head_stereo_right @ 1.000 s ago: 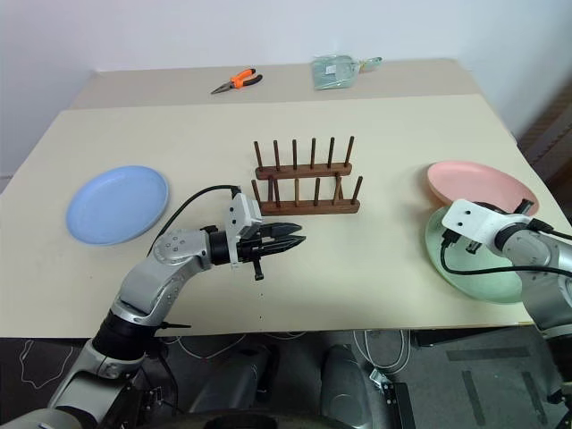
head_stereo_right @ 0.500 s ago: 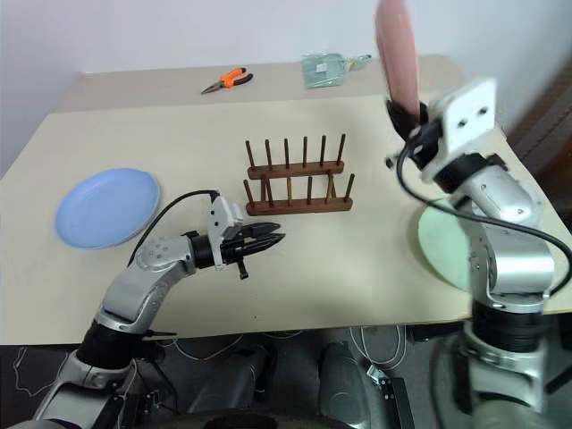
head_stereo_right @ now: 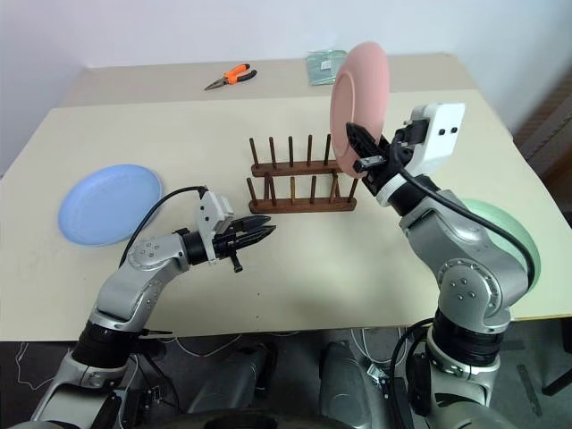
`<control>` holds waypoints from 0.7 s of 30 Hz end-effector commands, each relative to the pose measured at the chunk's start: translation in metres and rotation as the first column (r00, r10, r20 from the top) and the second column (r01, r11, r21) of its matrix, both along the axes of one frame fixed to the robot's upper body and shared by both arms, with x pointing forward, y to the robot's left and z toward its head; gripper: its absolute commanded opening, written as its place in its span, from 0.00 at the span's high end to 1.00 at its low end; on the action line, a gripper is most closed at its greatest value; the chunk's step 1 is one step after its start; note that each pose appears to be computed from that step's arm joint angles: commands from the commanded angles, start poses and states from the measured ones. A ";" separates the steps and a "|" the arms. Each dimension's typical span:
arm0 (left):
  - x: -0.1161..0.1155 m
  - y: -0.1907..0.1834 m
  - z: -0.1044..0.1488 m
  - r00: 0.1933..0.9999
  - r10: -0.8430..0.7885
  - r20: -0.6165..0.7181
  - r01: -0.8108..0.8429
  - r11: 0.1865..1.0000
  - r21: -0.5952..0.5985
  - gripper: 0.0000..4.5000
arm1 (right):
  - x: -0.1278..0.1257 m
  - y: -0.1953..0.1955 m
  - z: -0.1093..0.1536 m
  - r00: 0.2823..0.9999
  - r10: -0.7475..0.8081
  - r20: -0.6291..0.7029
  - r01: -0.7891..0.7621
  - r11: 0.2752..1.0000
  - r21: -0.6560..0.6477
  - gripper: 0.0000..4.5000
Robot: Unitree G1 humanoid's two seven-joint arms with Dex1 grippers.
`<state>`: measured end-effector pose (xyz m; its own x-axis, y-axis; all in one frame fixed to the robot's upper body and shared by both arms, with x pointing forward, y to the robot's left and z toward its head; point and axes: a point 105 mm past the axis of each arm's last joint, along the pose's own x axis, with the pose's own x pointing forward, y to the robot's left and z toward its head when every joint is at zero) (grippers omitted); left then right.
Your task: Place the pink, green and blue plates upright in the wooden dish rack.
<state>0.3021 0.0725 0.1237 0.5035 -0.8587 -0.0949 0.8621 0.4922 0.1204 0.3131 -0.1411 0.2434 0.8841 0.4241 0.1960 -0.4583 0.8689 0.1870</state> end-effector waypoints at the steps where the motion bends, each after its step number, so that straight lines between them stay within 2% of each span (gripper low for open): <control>1: -0.001 -0.003 0.012 0.998 -0.017 0.052 0.018 1.000 -0.020 0.80 | 0.002 -0.002 0.004 1.000 -0.026 0.010 0.025 1.000 0.005 0.90; 3: -0.001 -0.004 0.012 0.998 -0.019 0.053 0.020 1.000 -0.020 0.80 | 0.003 -0.002 0.003 0.999 -0.028 0.015 0.029 0.999 -0.017 0.72; 7: -0.001 -0.004 0.012 0.998 -0.022 0.055 0.023 1.000 -0.021 0.80 | 0.003 -0.011 0.015 0.992 -0.072 0.100 0.081 0.992 -0.093 0.27; 10: 0.000 -0.005 0.012 0.998 -0.024 0.052 0.025 0.999 -0.022 0.80 | -0.004 -0.032 0.028 0.982 -0.087 0.170 0.110 0.985 -0.133 0.27; 13: 0.000 -0.006 0.011 0.998 -0.032 0.048 0.033 0.999 -0.022 0.80 | -0.017 -0.070 0.030 0.977 -0.119 0.178 0.149 0.975 -0.165 0.27; 15: 0.000 -0.006 0.010 0.998 -0.039 0.043 0.040 0.999 -0.022 0.80 | -0.026 -0.101 0.011 0.979 -0.170 0.111 0.193 0.949 -0.250 0.27; 17: 0.000 -0.006 0.009 0.998 -0.044 0.041 0.044 0.999 -0.020 0.80 | -0.031 -0.114 -0.004 0.979 -0.197 0.055 0.204 0.925 -0.322 0.27; 18: 0.001 -0.007 0.008 0.998 -0.051 0.040 0.052 0.999 -0.012 0.80 | -0.033 -0.121 -0.020 0.976 -0.220 0.009 0.203 0.887 -0.415 0.27; 19: 0.001 -0.008 0.007 0.997 -0.064 0.040 0.064 0.998 -0.003 0.80 | -0.038 -0.124 -0.045 0.971 -0.232 -0.060 0.161 0.818 -0.552 0.27; 21: 0.001 -0.011 0.006 0.995 -0.089 0.038 0.089 0.996 0.006 0.80 | -0.049 -0.124 -0.088 0.948 -0.263 -0.182 0.069 0.724 -0.687 0.27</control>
<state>0.3033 0.0651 0.1208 0.4500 -0.8869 -0.1042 0.8909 0.4378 0.1213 0.2660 -0.2754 0.1634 0.9394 0.1879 -0.2869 -0.2792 0.9048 -0.3215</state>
